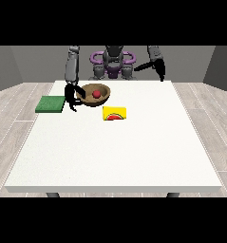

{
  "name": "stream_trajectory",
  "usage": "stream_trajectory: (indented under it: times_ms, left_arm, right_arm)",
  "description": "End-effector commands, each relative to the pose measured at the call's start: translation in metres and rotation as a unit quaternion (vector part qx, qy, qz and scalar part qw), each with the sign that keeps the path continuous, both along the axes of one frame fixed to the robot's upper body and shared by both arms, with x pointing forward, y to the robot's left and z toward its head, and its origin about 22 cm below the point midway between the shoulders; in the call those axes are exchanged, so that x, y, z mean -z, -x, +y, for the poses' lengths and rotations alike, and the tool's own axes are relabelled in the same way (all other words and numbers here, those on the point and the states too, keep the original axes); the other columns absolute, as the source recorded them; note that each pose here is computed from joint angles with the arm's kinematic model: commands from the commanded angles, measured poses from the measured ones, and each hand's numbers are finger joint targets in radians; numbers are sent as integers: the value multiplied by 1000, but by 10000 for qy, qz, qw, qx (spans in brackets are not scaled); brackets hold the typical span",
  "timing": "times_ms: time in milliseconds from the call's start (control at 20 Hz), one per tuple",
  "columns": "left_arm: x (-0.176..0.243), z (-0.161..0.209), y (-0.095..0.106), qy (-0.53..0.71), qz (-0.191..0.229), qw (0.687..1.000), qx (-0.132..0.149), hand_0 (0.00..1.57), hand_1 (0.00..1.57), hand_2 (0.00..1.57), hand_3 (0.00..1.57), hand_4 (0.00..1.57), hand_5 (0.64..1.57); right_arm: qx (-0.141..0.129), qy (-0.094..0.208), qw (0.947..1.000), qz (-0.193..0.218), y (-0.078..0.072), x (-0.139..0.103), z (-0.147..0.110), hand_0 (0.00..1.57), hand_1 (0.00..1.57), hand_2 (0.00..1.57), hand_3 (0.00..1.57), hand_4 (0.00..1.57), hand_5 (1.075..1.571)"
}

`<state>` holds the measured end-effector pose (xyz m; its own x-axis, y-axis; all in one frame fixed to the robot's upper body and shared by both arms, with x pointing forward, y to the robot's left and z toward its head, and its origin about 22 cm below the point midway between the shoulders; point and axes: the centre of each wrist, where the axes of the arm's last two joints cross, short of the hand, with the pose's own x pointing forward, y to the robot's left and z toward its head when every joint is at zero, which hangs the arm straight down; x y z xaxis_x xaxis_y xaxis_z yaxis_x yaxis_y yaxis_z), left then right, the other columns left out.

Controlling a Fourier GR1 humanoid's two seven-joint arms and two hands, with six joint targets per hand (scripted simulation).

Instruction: Pick the cup and pour the ball into the bowl, then pick the bowl and place it on the pad

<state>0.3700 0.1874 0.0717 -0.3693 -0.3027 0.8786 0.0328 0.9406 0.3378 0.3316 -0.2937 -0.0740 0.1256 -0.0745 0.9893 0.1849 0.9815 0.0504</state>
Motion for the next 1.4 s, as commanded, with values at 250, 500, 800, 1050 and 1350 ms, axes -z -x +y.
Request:
stream_trajectory:
  times_ms: [250,500,800,1050,1350]
  left_arm:
    - [28,39,5,142,586,9967,-536,0,0,0,0,0,1570]
    - [23,55,1,198,537,9964,-625,0,0,0,0,0,1571]
    - [52,75,19,80,390,9956,-850,0,0,0,0,0,1570]
    - [55,52,21,139,156,9964,-817,0,0,0,0,0,1567]
    - [24,16,4,146,-449,9970,-613,0,0,0,0,0,1565]
  right_arm:
    - [-149,515,9887,1400,-20,-19,12,1571,1571,1571,1571,1020,1552]
    - [-214,224,9920,1223,-41,-53,8,1571,1571,1571,1571,1049,1553]
    - [-166,195,9933,1124,-36,-85,-59,1571,1571,1571,1571,1062,1565]
    - [60,-111,9960,881,-28,-101,-101,1571,1571,1571,1571,1067,1557]
    - [161,-310,9990,262,-26,-122,-133,1571,1571,1571,1571,1074,1563]
